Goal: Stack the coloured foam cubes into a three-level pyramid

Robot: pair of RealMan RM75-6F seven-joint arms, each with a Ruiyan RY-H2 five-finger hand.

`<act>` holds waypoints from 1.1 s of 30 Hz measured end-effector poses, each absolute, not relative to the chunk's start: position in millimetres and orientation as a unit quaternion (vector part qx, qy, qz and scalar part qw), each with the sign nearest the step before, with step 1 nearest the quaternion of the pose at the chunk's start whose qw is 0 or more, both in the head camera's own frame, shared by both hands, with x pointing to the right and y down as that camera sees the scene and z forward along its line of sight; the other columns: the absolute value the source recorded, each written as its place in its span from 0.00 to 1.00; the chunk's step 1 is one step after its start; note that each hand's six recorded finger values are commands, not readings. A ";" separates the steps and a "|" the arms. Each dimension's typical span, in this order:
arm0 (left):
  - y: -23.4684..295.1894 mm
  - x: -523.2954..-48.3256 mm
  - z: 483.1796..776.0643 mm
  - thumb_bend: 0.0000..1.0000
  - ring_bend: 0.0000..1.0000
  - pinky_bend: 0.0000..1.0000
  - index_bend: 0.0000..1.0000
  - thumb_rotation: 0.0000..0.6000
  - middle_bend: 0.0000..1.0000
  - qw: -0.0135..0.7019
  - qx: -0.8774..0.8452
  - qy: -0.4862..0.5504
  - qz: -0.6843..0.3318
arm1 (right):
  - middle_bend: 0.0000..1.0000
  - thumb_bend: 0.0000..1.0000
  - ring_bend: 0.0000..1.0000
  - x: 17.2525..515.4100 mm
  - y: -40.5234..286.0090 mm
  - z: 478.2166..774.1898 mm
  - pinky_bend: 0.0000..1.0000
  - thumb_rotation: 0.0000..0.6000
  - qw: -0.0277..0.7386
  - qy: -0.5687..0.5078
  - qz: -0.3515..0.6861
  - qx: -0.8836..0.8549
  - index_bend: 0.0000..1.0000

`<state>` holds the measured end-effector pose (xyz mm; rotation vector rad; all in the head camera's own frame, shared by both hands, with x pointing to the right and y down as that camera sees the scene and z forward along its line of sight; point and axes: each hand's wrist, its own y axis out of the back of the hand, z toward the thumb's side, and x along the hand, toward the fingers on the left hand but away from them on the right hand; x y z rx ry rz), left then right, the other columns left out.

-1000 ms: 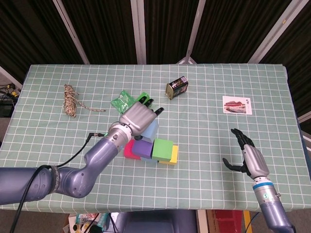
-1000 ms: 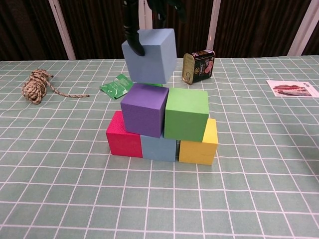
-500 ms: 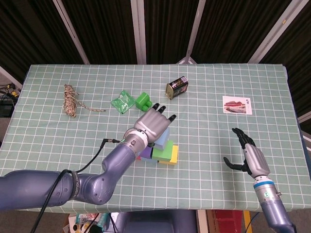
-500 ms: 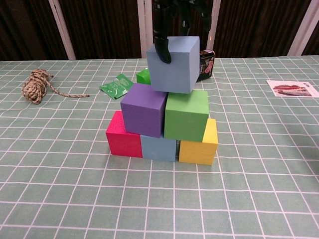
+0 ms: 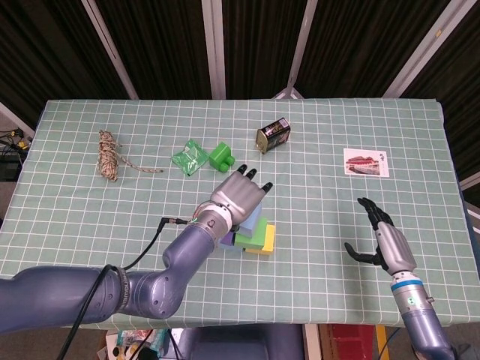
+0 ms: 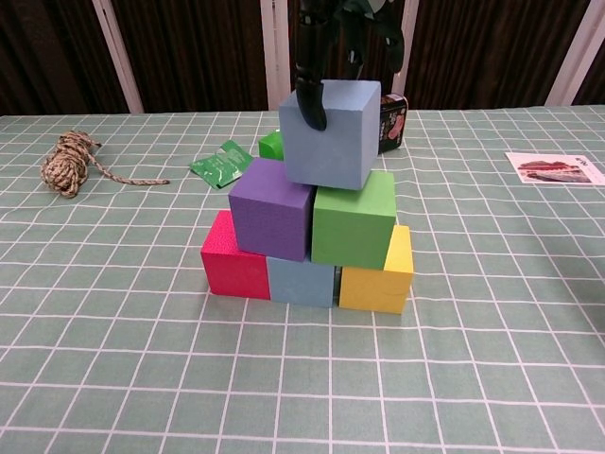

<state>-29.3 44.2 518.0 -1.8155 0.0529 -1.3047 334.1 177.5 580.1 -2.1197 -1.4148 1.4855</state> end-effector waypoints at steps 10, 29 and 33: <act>47.3 -29.9 515.5 0.34 0.00 0.00 0.01 1.00 0.38 0.438 -0.729 0.014 -0.526 | 0.00 0.35 0.00 332.9 177.6 579.3 0.00 1.00 0.096 -0.477 0.500 -0.717 0.00; 52.7 -33.5 518.2 0.34 0.00 0.00 0.02 1.00 0.38 0.443 -0.717 0.004 -0.539 | 0.00 0.35 0.00 331.4 178.2 577.4 0.00 1.00 0.094 -0.476 0.497 -0.719 0.00; 53.0 -33.4 519.2 0.34 0.00 0.00 0.01 1.00 0.38 0.444 -0.712 0.002 -0.544 | 0.00 0.35 0.00 331.2 178.4 577.6 0.00 1.00 0.094 -0.476 0.497 -0.719 0.00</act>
